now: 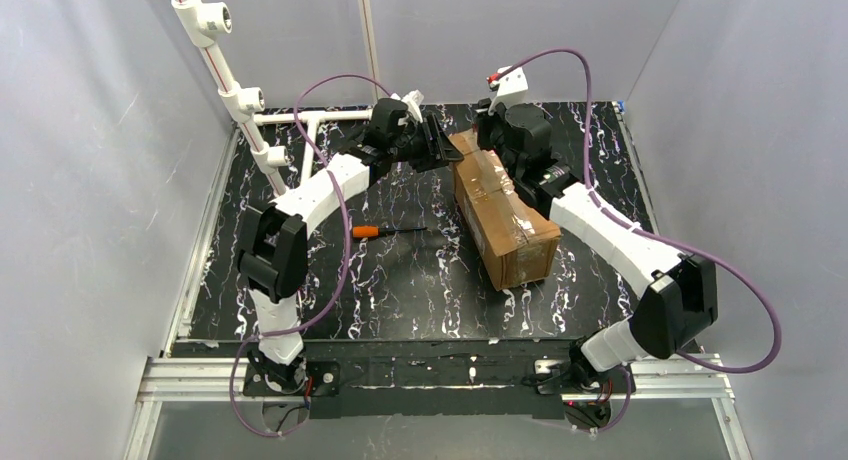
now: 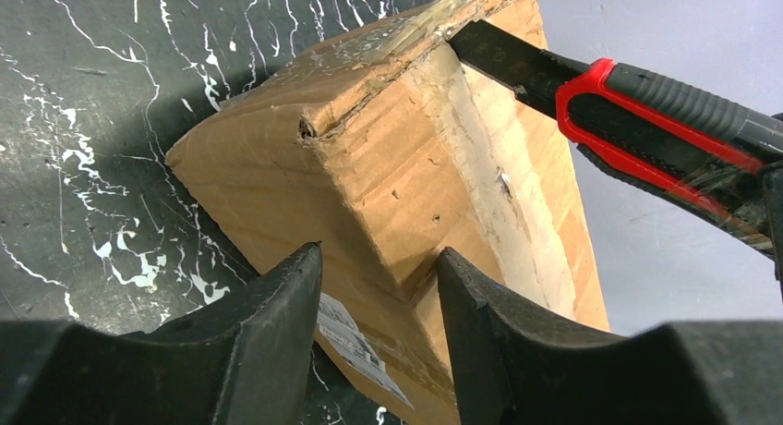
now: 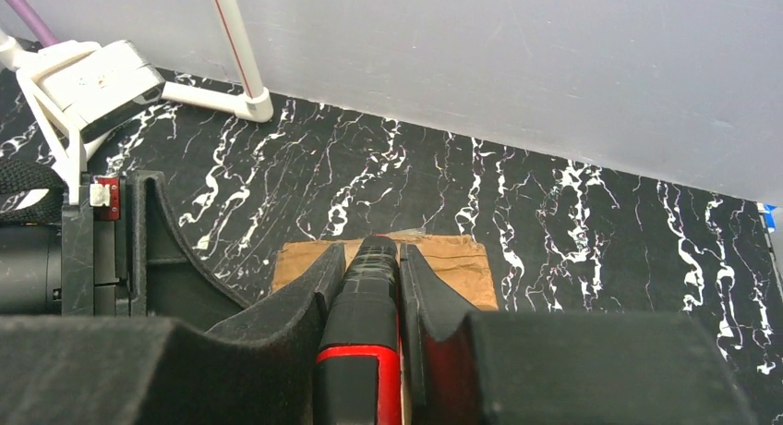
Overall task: Unpack the express box
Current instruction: Cut the express box at the center of the board.
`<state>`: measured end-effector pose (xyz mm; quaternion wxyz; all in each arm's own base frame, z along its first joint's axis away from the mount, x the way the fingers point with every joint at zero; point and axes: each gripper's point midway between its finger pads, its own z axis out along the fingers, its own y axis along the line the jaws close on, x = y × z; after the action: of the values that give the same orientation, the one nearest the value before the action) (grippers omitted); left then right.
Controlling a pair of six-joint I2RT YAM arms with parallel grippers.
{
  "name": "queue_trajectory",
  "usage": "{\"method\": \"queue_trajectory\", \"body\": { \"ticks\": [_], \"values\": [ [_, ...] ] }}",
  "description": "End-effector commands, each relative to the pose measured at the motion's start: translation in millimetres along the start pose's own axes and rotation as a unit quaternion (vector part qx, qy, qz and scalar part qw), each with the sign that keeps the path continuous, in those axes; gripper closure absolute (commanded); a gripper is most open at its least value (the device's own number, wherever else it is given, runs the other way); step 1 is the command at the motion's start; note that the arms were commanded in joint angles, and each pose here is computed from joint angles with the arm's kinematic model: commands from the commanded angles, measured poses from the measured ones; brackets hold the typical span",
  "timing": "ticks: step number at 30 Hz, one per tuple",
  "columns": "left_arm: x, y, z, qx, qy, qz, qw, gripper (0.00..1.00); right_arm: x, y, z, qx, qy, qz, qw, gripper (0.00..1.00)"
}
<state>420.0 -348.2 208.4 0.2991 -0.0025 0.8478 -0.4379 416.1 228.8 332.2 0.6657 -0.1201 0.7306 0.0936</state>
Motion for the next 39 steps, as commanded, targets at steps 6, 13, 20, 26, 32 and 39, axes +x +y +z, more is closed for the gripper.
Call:
{"method": "queue_trajectory", "body": {
  "ticks": [6,13,20,26,32,39],
  "values": [
    [-1.7,0.1,-3.6,-0.008,0.035,-0.006,0.999,0.41,32.7,3.9,-5.5,-0.012,0.067,-0.014,0.998,0.99],
    [-3.0,-8.1,8.7,0.015,0.032,-0.061,0.998,0.36,66.0,1.6,-29.8,-0.019,0.101,-0.021,0.994,0.99],
    [-17.0,-15.4,17.5,0.028,0.004,-0.107,0.994,0.43,80.5,-1.7,-46.4,-0.024,0.106,-0.049,0.993,0.99],
    [-37.7,-21.0,20.3,0.024,-0.029,-0.109,0.993,0.45,98.1,-10.0,-60.4,-0.003,0.111,-0.06,0.992,0.99],
    [-42.4,-37.2,4.4,0.008,-0.013,-0.021,1.0,0.38,89.0,-20.4,-49.6,0.057,0.123,-0.023,0.99,0.99],
    [-8.5,-74.0,-84.3,0.052,0.023,0.114,0.992,0.31,83.3,-24.2,-43.4,0.077,0.119,-0.02,0.99,0.99]
  ]
}}
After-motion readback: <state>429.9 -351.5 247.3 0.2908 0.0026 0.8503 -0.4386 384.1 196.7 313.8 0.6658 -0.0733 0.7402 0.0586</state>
